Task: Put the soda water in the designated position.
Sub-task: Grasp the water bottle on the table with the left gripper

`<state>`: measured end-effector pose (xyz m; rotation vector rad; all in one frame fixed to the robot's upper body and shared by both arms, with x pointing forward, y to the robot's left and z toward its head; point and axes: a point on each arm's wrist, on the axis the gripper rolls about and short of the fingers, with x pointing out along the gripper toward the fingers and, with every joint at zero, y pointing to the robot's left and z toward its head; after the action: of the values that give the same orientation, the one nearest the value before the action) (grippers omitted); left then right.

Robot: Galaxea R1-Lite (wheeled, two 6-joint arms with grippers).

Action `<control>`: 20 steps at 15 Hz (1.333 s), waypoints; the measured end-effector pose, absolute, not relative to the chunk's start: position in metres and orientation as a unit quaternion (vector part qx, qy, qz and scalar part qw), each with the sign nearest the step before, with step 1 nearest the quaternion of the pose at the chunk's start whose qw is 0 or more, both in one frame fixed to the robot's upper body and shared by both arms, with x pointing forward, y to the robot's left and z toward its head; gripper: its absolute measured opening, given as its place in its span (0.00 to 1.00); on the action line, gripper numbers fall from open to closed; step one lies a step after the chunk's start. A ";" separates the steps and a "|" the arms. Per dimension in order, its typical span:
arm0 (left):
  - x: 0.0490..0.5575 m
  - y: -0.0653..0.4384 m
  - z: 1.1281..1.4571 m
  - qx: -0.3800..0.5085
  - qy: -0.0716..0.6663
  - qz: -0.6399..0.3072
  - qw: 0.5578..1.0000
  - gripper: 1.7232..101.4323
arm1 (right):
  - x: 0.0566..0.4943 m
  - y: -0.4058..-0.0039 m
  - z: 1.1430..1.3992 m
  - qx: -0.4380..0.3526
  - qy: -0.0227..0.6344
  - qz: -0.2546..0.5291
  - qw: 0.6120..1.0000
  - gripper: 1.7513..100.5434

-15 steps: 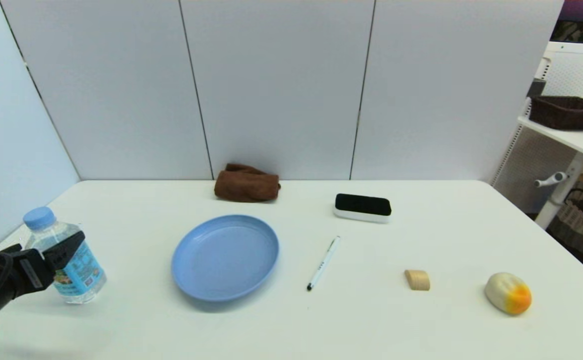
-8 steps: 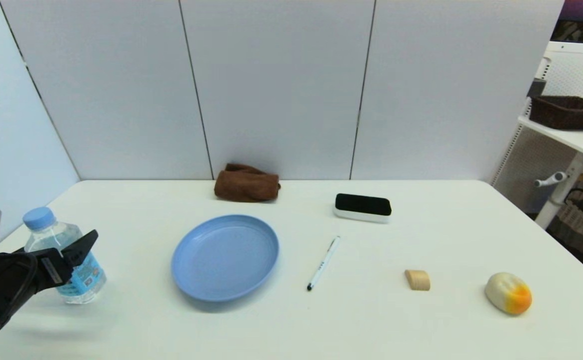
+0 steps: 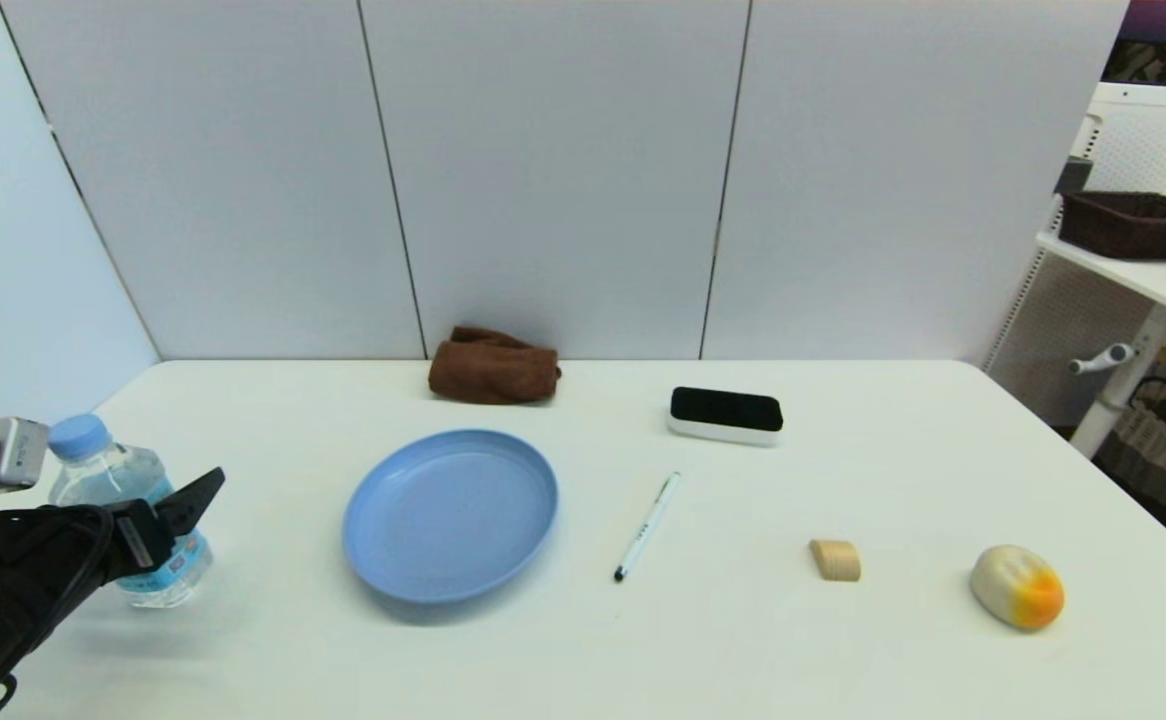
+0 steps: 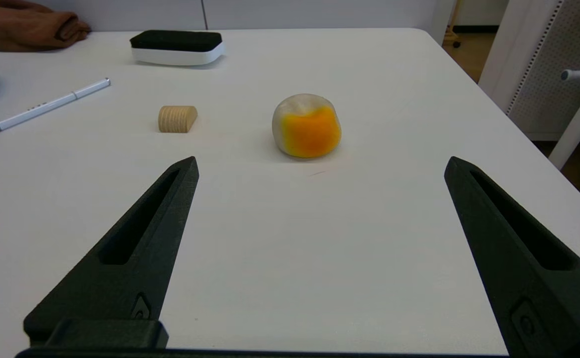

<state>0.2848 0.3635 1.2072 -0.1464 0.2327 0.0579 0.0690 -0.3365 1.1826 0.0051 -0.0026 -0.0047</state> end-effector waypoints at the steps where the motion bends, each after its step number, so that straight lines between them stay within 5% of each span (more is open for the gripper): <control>1: 0.285 0.364 1.207 -0.072 0.117 0.029 0.990 0.96 | 0.069 -0.337 1.183 0.003 -0.001 -0.003 1.000 0.97; 20: 0.296 0.373 1.209 -0.068 0.093 0.048 0.992 0.96 | 0.069 -0.337 1.183 0.003 -0.001 -0.003 1.000 0.97</control>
<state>0.2963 0.3730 1.2093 -0.1360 0.1874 0.0955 0.0690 -0.3365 1.1826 0.0053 -0.0026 -0.0051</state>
